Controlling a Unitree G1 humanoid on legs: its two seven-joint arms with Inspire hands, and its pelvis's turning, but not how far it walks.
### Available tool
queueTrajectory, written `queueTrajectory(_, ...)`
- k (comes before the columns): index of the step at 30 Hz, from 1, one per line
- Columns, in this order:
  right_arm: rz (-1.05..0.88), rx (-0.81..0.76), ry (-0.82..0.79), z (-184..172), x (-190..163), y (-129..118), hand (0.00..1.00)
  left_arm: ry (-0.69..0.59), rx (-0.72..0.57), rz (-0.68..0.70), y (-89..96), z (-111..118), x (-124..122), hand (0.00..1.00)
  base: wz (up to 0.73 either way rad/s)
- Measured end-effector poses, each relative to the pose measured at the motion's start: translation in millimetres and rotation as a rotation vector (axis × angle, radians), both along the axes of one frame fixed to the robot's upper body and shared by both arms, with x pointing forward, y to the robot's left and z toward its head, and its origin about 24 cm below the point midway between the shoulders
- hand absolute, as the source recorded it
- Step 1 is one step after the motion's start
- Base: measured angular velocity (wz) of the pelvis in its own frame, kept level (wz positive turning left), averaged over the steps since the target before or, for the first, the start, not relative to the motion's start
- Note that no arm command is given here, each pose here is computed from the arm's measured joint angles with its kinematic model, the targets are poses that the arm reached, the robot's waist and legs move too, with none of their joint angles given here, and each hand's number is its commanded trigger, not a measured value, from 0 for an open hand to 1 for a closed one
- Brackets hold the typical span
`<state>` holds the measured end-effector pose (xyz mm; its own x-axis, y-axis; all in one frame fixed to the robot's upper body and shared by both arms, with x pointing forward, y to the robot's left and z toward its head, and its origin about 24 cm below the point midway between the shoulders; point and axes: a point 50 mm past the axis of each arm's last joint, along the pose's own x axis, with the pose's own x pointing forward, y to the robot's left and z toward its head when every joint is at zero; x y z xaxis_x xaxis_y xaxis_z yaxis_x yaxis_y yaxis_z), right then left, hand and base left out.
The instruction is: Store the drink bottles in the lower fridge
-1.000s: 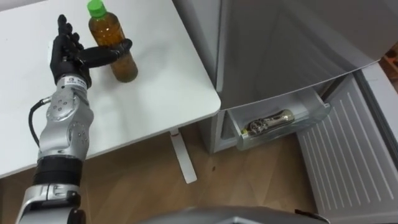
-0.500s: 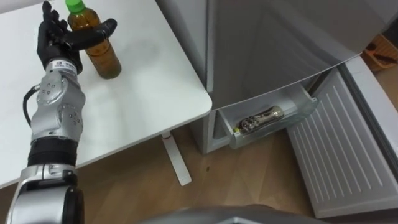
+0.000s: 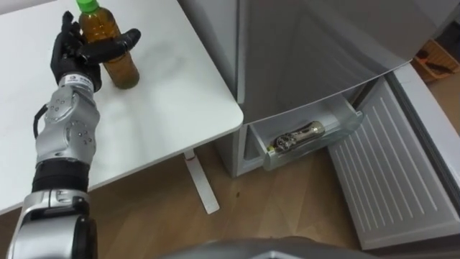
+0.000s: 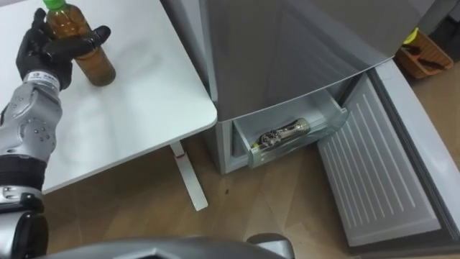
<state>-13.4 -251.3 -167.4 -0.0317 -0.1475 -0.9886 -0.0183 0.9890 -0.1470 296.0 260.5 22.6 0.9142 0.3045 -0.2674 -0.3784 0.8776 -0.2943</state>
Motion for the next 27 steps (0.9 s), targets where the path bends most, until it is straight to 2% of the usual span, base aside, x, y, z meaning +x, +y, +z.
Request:
queueTrajectory(10, 0.003, 0.029, -0.019, -0.8, 15.8, 2.6, 0.00, 0.079, -0.034, -0.054, -3.7, -15.9, -3.6, 1.00, 0.00)
queueTrajectory(18, 0.011, 0.033, -0.045, -0.7, 24.1, 3.1, 0.00, 0.095, -0.040, -0.091, -7.8, -18.4, -3.4, 1.00, 0.02)
queueTrajectory(27, 0.052, -0.019, -0.095, 0.2, 38.9, 1.8, 0.00, 0.061, -0.007, -0.207, -28.2, -11.0, 2.7, 1.00, 0.03)
